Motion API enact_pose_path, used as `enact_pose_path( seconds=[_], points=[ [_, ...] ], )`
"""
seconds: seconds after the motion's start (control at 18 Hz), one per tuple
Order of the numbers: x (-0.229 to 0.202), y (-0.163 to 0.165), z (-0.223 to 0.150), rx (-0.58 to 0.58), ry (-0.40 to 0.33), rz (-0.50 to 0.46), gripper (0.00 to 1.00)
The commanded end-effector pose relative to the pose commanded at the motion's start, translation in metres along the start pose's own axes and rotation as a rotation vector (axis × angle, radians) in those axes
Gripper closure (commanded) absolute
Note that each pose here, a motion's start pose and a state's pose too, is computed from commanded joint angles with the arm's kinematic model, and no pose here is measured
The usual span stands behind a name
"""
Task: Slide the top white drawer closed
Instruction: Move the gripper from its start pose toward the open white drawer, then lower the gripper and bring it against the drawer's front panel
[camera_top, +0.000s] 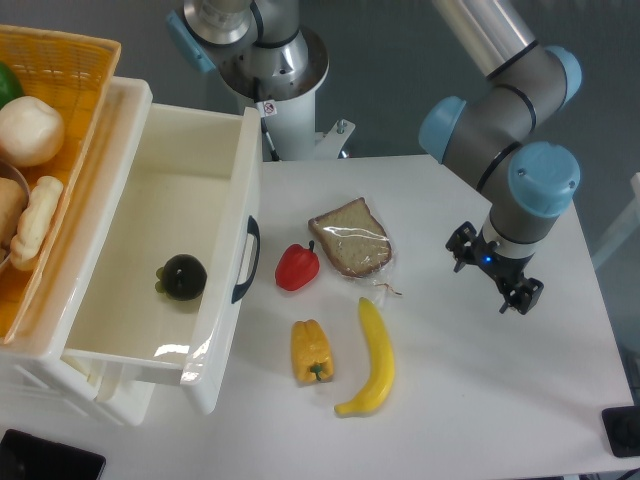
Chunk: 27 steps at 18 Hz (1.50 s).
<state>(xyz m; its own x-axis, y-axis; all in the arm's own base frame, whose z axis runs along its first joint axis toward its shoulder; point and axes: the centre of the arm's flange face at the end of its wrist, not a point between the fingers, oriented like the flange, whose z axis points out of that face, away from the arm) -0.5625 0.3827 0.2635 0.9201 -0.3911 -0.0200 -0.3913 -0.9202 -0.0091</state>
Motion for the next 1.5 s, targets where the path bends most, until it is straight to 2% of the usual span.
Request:
enact_pose_path(
  seconds=[0.28, 0.5, 0.78, 1.0, 1.22, 1.28, 1.33, 1.5],
  points=[
    [0.002, -0.004, 0.004, 0.005, 0.005, -0.032, 0.0],
    [0.014, -0.006, 0.01, 0.003, 0.022, -0.159, 0.0],
    [0.04, -0.014, -0.002, 0.008, 0.025, -0.229, 0.0],
    [0.05, -0.028, -0.038, 0.16, -0.001, -0.308, 0.01],
    [0.073, -0.052, -0.046, 0.19, 0.029, -0.418, 0.62],
    [0.08, -0.061, -0.042, 0.183, 0.052, -0.461, 0.73],
    [0.086, -0.07, -0.039, 0.176, 0.076, -0.495, 0.81],
    [0.1, -0.088, -0.04, 0.166, 0.159, -0.535, 0.87]
  ],
)
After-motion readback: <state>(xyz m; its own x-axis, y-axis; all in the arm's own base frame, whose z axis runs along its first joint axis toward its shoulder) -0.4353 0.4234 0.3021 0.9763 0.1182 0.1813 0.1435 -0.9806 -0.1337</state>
